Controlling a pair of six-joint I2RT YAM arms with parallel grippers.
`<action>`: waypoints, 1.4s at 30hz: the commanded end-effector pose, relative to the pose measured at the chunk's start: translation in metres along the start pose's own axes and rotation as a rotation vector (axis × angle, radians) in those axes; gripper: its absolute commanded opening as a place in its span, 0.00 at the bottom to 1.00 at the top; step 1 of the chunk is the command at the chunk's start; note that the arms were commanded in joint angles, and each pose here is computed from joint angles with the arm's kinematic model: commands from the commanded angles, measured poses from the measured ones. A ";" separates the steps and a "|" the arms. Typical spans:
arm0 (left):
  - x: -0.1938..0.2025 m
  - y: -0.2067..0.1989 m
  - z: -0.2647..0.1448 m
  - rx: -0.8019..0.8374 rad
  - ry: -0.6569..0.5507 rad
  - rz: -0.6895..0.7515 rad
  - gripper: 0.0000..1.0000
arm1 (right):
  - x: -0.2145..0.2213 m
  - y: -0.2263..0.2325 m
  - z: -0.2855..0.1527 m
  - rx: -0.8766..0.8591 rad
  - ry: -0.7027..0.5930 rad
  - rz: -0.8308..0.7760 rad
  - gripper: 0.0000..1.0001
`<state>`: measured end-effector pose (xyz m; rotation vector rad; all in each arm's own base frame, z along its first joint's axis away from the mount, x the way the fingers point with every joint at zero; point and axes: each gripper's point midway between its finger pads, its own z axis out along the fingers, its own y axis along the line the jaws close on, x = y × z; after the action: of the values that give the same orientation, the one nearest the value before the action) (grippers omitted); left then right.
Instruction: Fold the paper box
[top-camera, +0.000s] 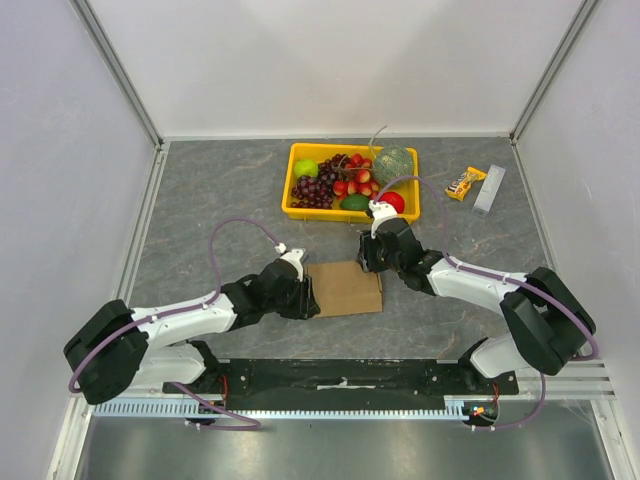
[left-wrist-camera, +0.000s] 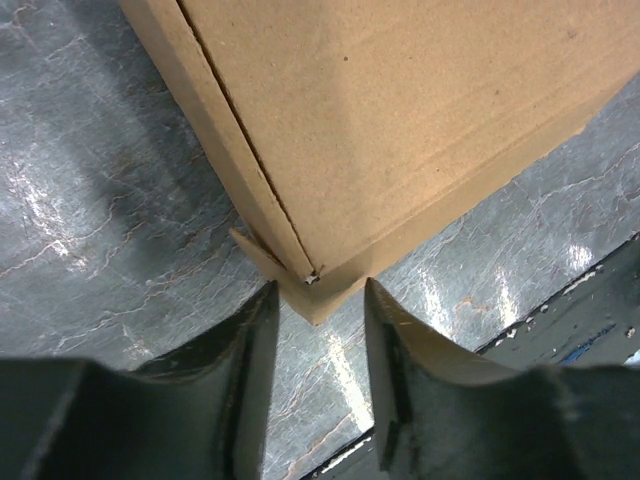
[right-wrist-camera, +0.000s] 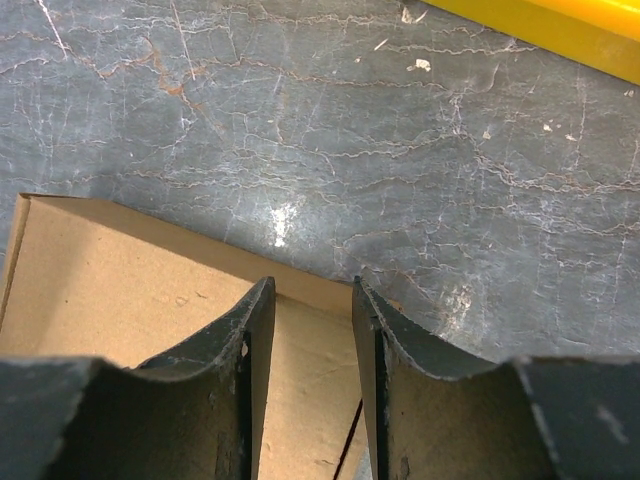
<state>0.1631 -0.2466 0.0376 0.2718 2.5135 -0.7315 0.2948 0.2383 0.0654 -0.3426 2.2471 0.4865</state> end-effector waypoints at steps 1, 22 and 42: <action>-0.014 -0.006 -0.002 0.017 -0.063 -0.003 0.50 | 0.023 -0.003 -0.004 0.000 0.070 0.004 0.44; -0.016 0.006 -0.005 -0.042 -0.099 -0.040 0.69 | 0.021 0.002 -0.004 -0.027 0.075 0.004 0.43; -0.012 -0.004 -0.001 0.026 -0.085 -0.034 0.77 | 0.023 0.007 -0.003 -0.046 0.097 0.004 0.43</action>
<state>0.1720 -0.2394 0.0456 0.2107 2.4429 -0.7110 0.2893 0.2430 0.0644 -0.3580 2.2608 0.5307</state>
